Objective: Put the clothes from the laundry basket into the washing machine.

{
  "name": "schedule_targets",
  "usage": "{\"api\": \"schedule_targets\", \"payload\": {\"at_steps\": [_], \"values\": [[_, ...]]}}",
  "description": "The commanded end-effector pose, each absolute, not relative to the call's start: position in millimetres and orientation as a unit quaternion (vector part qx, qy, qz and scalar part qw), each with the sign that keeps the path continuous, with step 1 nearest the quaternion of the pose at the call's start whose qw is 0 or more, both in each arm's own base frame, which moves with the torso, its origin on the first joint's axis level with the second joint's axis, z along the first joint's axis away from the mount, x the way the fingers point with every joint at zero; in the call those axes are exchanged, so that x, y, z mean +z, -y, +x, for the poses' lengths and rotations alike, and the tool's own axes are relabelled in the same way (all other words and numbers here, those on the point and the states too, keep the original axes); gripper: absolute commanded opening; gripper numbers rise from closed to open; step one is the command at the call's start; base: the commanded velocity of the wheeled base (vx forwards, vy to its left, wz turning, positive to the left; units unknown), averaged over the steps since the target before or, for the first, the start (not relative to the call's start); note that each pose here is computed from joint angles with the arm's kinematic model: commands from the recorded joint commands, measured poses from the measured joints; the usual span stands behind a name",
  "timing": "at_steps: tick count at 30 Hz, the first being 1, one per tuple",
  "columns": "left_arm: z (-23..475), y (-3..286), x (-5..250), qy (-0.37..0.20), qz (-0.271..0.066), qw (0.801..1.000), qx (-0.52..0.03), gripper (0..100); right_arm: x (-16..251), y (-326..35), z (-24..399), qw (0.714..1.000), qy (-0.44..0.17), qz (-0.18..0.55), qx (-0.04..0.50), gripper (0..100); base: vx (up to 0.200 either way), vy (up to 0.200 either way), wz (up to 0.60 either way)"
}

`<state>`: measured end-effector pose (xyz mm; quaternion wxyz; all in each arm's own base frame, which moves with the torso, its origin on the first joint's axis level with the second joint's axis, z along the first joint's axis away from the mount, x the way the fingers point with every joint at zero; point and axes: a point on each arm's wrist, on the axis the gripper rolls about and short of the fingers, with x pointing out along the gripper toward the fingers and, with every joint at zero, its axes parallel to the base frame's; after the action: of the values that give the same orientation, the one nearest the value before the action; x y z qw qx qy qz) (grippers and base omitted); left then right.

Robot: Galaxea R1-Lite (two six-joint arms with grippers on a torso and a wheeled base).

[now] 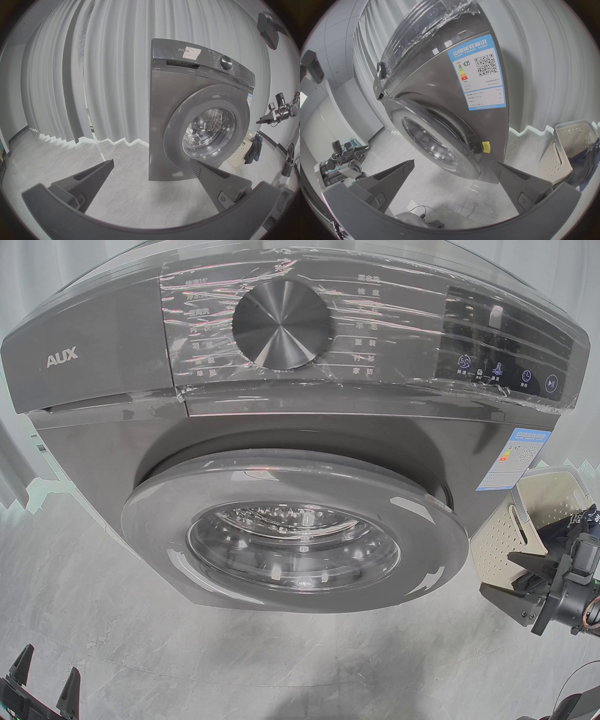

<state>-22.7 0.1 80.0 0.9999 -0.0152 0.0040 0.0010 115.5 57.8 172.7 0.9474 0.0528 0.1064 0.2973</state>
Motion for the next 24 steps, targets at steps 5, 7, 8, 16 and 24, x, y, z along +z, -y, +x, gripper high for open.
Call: {"api": "schedule_targets", "payload": {"at_steps": [5, 7, 8, 16, 24], "values": [[-22.9, -0.1, 75.6, -0.003, -0.015, 1.000, 0.002, 100, 172.7, -79.0, 141.4, 0.946, -0.124, 0.048, 0.294, 100, 0.000, 0.000, 0.00], [-22.9, -0.1, 75.6, -0.003, -0.015, 1.000, 0.002, 100, 171.3, -80.7, 143.9, 0.946, -0.129, 0.049, 0.294, 100, 0.000, 0.000, 0.00], [-22.9, -0.1, 75.6, -0.003, -0.015, 1.000, 0.002, 100, 171.1, -80.8, 144.2, 0.945, -0.130, 0.050, 0.294, 100, 0.000, 0.000, 0.00], [-22.9, -0.1, 75.6, -0.003, -0.015, 1.000, 0.001, 100, 169.7, -99.9, 157.9, 0.937, -0.128, 0.066, 0.319, 100, 0.000, 0.000, 0.00], [-22.9, -0.1, 75.6, -0.003, -0.016, 1.000, 0.001, 100, 159.6, -109.8, 162.4, 0.931, -0.135, 0.067, 0.332, 100, 0.000, 0.000, 0.00]]}}
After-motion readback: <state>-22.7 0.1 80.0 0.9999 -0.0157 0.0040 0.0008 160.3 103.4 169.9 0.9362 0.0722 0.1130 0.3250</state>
